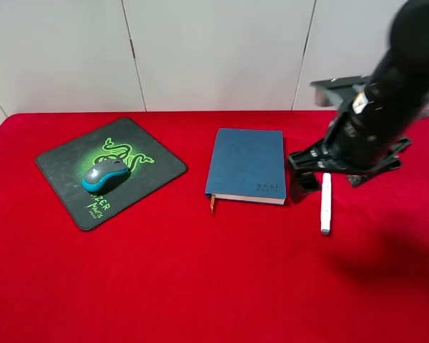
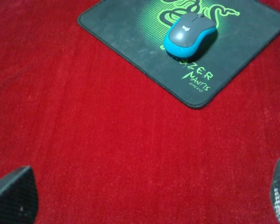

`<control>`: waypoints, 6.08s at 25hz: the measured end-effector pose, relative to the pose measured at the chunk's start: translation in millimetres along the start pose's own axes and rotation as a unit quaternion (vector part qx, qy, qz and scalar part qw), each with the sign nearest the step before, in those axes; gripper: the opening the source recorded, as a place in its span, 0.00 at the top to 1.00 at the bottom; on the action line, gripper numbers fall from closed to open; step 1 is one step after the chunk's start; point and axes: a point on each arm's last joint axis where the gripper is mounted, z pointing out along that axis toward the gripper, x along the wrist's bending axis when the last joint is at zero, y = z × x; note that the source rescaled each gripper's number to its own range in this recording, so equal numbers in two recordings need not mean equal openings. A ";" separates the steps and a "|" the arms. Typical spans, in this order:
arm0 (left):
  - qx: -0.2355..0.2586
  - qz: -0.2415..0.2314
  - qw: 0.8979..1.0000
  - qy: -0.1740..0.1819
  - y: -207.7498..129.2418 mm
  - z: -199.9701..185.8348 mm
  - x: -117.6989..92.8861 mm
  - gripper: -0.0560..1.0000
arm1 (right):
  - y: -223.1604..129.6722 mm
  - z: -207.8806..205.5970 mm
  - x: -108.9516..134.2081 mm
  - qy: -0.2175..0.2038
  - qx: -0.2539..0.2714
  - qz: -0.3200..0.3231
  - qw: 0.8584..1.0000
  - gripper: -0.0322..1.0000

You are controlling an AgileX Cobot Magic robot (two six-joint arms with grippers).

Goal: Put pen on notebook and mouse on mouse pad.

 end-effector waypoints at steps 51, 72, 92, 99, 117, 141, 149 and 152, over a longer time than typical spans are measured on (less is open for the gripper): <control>0.000 0.000 1.000 0.000 0.0 0.0 0.0 0.00 | 30.7 123.0 -47.4 -0.031 0.100 0.049 0.993 0.37; 0.000 0.000 1.000 0.000 0.0 0.0 0.0 0.00 | 31.0 111.4 -46.8 -0.030 0.097 0.049 0.994 0.97; 0.000 0.000 1.000 0.000 0.0 0.0 0.0 0.00 | 56.3 18.0 8.5 0.072 0.030 0.079 0.994 0.97; 0.000 0.000 1.000 0.000 0.0 0.0 0.0 0.00 | 90.3 15.7 21.3 0.084 0.036 0.093 0.991 0.97; 0.000 0.000 1.000 0.000 0.0 0.0 0.0 0.00 | 144.2 104.4 23.8 0.036 0.068 0.091 0.993 0.97; 0.000 0.000 1.000 0.000 0.0 0.0 0.0 0.00 | 145.4 114.6 21.5 0.023 0.070 0.071 0.995 0.18; 0.000 0.000 1.000 0.000 0.0 0.0 0.0 0.00 | 145.3 114.6 21.8 0.025 0.070 0.070 0.995 0.00; 0.000 0.000 1.000 0.000 0.0 0.0 0.0 0.00 | 145.4 113.9 21.8 0.025 0.069 0.070 0.995 0.00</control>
